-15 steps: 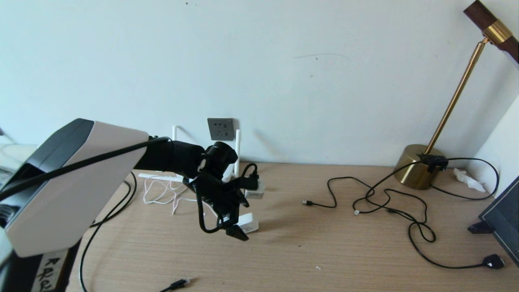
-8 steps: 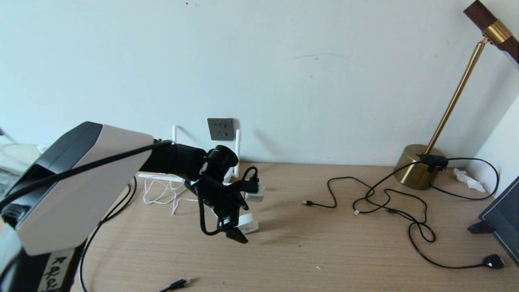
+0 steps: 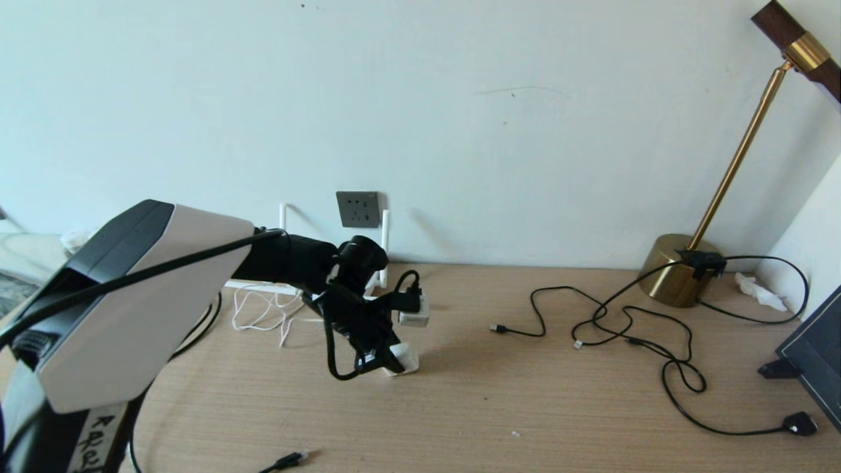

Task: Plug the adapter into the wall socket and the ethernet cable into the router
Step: Pick up plug, then align plug and socket

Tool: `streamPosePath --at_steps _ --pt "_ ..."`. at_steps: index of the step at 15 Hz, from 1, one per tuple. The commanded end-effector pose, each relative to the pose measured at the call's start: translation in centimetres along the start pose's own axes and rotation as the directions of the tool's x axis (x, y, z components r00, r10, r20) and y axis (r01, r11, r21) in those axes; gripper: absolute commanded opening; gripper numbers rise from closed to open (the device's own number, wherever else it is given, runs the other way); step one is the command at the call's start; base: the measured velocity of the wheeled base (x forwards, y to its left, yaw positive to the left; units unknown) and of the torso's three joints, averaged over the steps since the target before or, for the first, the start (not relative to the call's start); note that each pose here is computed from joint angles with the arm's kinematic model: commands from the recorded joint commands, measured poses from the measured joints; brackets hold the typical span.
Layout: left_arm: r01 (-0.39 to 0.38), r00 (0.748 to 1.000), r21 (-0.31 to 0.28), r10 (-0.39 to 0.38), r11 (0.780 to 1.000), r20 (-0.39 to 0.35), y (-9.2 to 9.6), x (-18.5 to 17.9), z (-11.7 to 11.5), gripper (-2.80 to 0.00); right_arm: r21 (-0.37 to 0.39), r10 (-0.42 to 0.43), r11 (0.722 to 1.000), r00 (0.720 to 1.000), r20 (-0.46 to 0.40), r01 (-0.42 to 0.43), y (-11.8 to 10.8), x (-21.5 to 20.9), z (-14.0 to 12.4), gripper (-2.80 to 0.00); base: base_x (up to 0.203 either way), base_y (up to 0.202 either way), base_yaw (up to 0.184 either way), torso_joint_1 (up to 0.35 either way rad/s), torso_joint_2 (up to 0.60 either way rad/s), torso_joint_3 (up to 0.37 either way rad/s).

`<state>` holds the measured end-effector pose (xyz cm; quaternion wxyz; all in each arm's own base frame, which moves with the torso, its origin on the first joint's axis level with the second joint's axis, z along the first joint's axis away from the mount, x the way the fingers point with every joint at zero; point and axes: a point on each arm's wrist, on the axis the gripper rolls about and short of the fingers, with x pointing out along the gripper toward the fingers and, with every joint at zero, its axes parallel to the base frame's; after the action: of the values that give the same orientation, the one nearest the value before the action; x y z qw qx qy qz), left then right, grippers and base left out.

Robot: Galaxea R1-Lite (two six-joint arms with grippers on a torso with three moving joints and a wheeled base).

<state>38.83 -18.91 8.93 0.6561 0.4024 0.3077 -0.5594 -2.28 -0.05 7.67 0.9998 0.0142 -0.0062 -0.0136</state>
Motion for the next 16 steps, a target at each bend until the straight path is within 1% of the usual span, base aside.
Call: streamPosePath --at_steps 1,4,5,7,9,11,12,14,15,16 --pt "-0.004 1.000 0.008 0.004 1.000 0.005 -0.3 -0.8 0.2 -2.80 0.001 0.000 1.000 1.000 0.000 0.000 0.0 0.0 0.0 -2.80 0.000 0.000 0.000 0.000 0.00 0.000" --pt "-0.004 1.000 0.001 0.004 1.000 0.003 -1.0 -2.0 0.0 -2.80 0.001 0.000 1.000 1.000 0.000 0.000 0.0 0.0 0.0 -2.80 0.000 0.000 0.000 0.000 0.00 0.000" --pt "-0.011 1.000 0.000 0.011 1.000 0.007 -1.4 -2.9 0.0 -2.80 0.001 0.000 1.000 1.000 0.000 0.000 0.0 0.0 0.0 -2.80 0.000 0.000 0.000 0.000 0.00 0.000" --pt "-0.041 0.999 -0.011 0.042 0.999 0.025 -2.3 -6.0 -0.3 -2.80 0.001 0.000 1.000 1.000 0.000 0.000 0.0 0.0 0.0 -2.80 0.000 0.000 0.000 0.000 0.00 0.000" --pt "-0.046 0.996 -0.050 0.050 0.998 0.074 -4.1 -9.6 -1.7 -2.80 0.001 0.000 1.000 1.000 0.000 0.000 0.0 0.0 0.0 -2.80 0.000 0.000 0.000 0.000 0.00 0.000" --pt "-0.036 0.986 -0.104 0.052 0.994 0.159 -6.6 -13.4 -3.6 -2.80 0.001 0.000 1.000 1.000 0.000 0.000 0.0 0.0 0.0 -2.80 0.000 0.000 0.000 0.000 0.00 0.000" --pt "-0.032 0.977 -0.130 0.058 0.991 0.207 -8.0 -15.1 -4.5 -2.80 0.001 0.000 1.000 1.000 0.000 0.000 0.0 0.0 0.0 -2.80 0.000 0.000 0.000 0.000 0.00 0.000" --pt "-0.031 0.946 -0.171 0.084 0.985 0.313 -11.7 -18.5 -6.0 -2.80 0.001 0.000 1.000 1.000 0.000 0.000 0.0 0.0 0.0 -2.80 0.000 0.000 0.000 0.000 0.00 0.000" --pt "-0.038 0.928 -0.203 0.110 0.978 0.356 -13.7 -20.0 -7.0 -2.80 0.001 0.000 1.000 1.000 0.000 0.000 0.0 0.0 0.0 -2.80 0.000 0.000 0.000 0.000 0.00 0.000" --pt "-0.059 0.909 -0.249 0.155 0.967 0.386 -15.7 -21.4 -7.9 -2.80 0.001 0.000 1.000 1.000 0.000 0.000 0.0 0.0 0.0 -2.80 0.000 0.000 0.000 0.000 0.00 0.000"
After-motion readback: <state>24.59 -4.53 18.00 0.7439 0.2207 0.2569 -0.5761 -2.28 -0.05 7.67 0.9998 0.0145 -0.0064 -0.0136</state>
